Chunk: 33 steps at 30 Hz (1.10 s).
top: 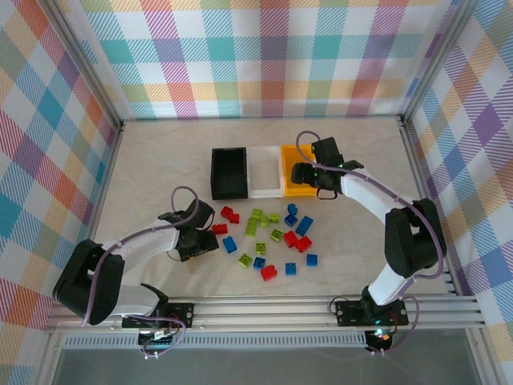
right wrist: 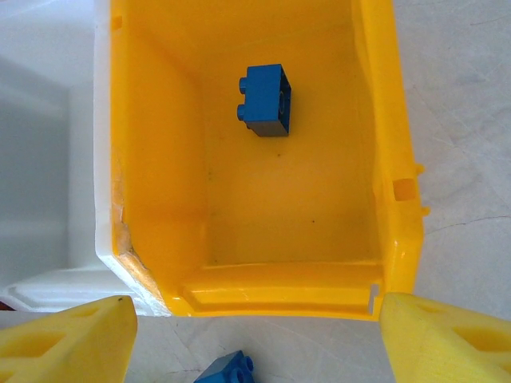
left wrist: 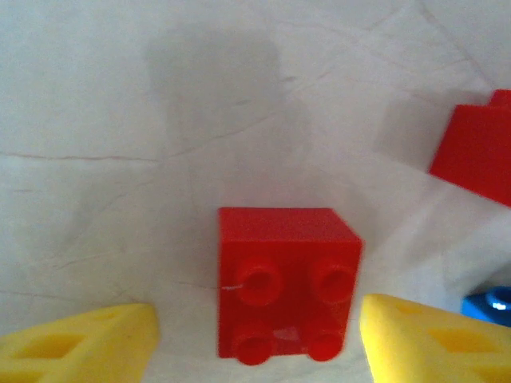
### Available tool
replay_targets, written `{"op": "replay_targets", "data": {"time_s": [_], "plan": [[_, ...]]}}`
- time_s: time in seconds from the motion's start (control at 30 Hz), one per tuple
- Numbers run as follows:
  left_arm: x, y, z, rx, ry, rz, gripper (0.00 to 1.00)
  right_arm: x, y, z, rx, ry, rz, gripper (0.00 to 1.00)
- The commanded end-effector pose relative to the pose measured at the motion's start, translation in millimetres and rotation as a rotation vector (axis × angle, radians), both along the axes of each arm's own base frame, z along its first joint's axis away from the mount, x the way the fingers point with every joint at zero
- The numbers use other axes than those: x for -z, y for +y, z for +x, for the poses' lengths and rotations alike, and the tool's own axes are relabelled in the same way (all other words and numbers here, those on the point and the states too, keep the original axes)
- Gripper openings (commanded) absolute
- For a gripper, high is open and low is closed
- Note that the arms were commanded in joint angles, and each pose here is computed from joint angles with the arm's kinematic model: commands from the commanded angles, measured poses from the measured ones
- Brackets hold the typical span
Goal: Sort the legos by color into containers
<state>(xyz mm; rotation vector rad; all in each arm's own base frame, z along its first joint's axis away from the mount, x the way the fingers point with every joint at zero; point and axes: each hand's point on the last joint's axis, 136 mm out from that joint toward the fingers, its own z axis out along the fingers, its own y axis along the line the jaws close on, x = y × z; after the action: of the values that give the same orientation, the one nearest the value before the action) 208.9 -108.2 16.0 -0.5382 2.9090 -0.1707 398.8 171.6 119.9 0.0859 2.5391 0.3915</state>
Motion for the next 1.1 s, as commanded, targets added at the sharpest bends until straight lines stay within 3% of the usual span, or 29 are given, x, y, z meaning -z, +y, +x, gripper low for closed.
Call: {"op": "replay_targets", "data": {"time_s": [0.0, 0.53, 0.9, 1.07], "plan": [[0.4, 1.5, 35.1, 0.001, -0.123, 0.009, 0.78, -3.1, 5.0, -1.3, -0.01, -0.012, 0.018, 0.8], [-12.4, 4.8, 53.2, 0.026, -0.145, 0.033, 0.36, -4.2, 4.3, -1.8, -0.003, -0.013, 0.021, 0.8], [-67.3, -1.6, 54.5, 0.047, -0.227, -0.015, 0.3, -7.7, 7.4, -1.6, -0.005, -0.019, 0.036, 0.8], [-100.1, -13.3, 78.0, 0.051, -0.298, -0.046, 0.3, -9.3, 7.6, -0.8, -0.002, -0.023, 0.043, 0.8]]}}
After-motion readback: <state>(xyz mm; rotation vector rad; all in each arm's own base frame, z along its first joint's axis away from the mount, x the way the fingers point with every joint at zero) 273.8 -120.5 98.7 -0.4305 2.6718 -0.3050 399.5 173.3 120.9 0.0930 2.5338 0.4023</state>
